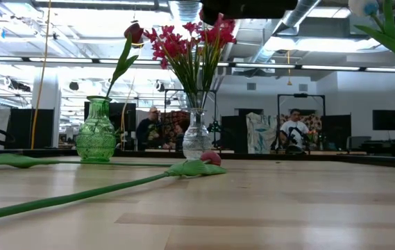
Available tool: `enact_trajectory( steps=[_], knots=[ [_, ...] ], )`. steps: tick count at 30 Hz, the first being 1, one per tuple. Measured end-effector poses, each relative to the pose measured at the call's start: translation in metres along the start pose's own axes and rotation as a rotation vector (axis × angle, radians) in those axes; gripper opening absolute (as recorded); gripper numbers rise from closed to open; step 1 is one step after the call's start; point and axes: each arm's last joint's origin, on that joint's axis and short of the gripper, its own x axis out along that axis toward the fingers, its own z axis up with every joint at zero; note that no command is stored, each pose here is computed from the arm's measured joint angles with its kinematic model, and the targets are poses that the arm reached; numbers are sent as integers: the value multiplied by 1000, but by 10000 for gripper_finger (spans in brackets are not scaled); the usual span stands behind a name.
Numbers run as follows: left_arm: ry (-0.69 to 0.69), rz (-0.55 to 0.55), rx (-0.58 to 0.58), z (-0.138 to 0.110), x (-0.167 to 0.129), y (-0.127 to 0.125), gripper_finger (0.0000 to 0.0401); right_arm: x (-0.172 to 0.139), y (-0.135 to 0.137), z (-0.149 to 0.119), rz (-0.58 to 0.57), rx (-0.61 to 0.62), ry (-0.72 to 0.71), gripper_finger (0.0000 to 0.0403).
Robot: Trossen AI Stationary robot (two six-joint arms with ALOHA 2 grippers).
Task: Sort flowers into vase by color
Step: Put the right dark red tulip into the green vase
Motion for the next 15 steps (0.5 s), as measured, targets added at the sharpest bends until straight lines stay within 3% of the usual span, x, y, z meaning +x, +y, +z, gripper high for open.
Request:
enact_trajectory(
  steps=[7, 15],
  knots=[
    [-1, 0, 5, 0, -1, -3, 141, -3, 11, -2, -23, -2, 29, 398],
    [-2, -4, 7, 0, -1, -3, 141, -35, 8, 2, 23, 28, -26, 398]
  ],
)
